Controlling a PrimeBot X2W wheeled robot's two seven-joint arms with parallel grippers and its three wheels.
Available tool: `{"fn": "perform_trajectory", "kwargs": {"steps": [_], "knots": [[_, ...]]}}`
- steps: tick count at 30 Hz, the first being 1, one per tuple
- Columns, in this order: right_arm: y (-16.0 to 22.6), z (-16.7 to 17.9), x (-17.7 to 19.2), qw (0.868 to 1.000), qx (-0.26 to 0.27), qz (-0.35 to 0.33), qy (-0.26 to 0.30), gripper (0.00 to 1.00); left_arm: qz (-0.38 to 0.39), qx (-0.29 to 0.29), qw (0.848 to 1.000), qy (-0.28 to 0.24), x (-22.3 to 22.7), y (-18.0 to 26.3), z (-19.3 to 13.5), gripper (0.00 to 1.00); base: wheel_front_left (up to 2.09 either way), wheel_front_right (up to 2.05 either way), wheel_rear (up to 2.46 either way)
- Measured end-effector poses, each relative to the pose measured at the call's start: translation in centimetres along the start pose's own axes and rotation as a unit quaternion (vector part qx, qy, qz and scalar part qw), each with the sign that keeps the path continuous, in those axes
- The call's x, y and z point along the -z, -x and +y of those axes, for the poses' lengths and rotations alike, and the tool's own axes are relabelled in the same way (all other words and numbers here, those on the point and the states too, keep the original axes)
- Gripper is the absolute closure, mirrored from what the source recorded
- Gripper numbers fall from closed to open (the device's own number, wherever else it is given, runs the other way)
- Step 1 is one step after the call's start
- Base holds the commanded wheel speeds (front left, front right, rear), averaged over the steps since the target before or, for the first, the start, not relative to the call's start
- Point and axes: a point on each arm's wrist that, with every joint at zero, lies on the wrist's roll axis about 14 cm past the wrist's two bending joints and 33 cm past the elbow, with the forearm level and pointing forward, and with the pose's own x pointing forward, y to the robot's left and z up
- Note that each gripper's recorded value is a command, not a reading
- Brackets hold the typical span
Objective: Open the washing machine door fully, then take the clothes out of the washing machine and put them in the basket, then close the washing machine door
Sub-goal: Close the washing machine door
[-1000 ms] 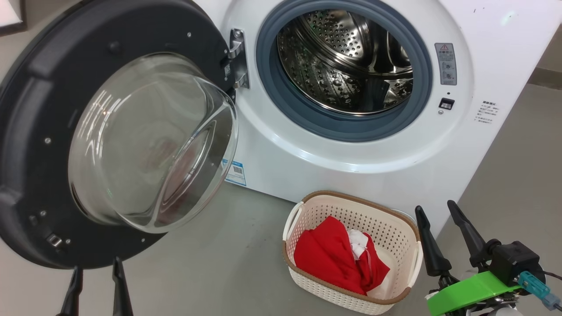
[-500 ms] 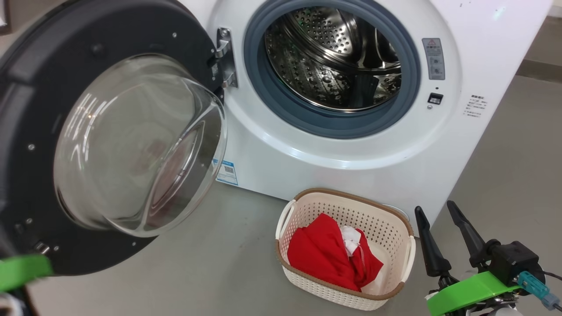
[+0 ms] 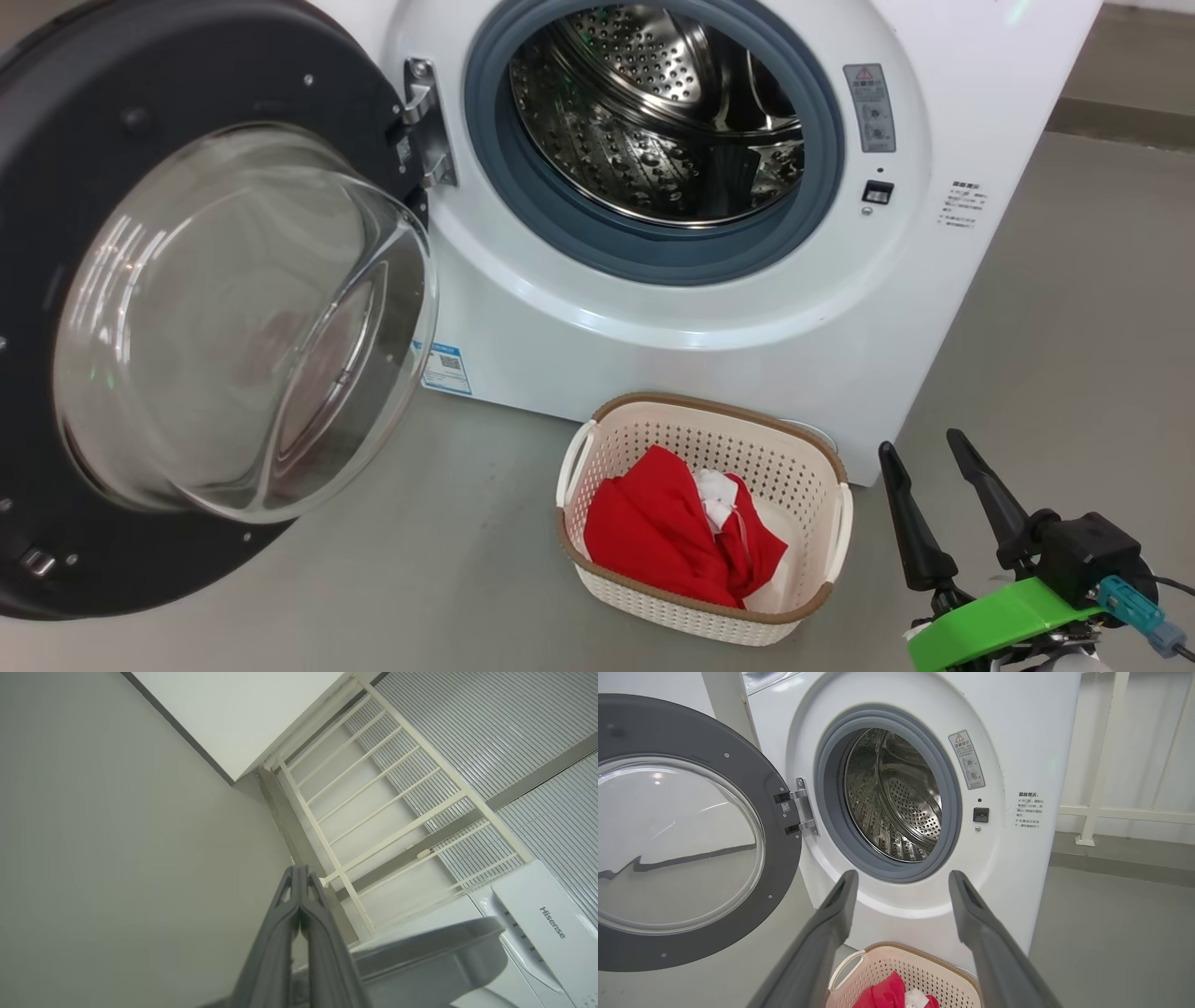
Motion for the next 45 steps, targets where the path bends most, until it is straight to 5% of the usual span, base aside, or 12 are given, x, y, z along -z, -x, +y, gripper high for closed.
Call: {"fn": "perform_trajectory", "kwargs": {"steps": [5, 11, 28, 45], "knots": [[0.2, -0.6, 0.2, 1.0, 0.009, 0.003, -0.001, 0.0, 0.111, 0.019, 0.991, 0.075, 3.6, -0.8, -1.6, 1.0, 0.0, 0.0, 0.0], [0.0, -0.7, 0.1, 1.0, 0.005, -0.001, -0.008, 0.0, 0.167, 0.003, 0.982, 0.09, 5.6, -0.8, -1.5, 1.0, 0.0, 0.0, 0.0], [-0.3, 0.4, -0.2, 1.0, -0.013, -0.003, -0.013, 0.0, 0.236, 0.079, 0.961, 0.119, 7.7, 1.8, -2.9, 1.0, 0.0, 0.0, 0.0], [-0.1, 0.9, -0.7, 1.0, -0.015, -0.009, -0.013, 0.0, 0.316, 0.16, 0.92, 0.169, 12.4, 8.1, -4.8, 1.0, 0.0, 0.0, 0.0]]}}
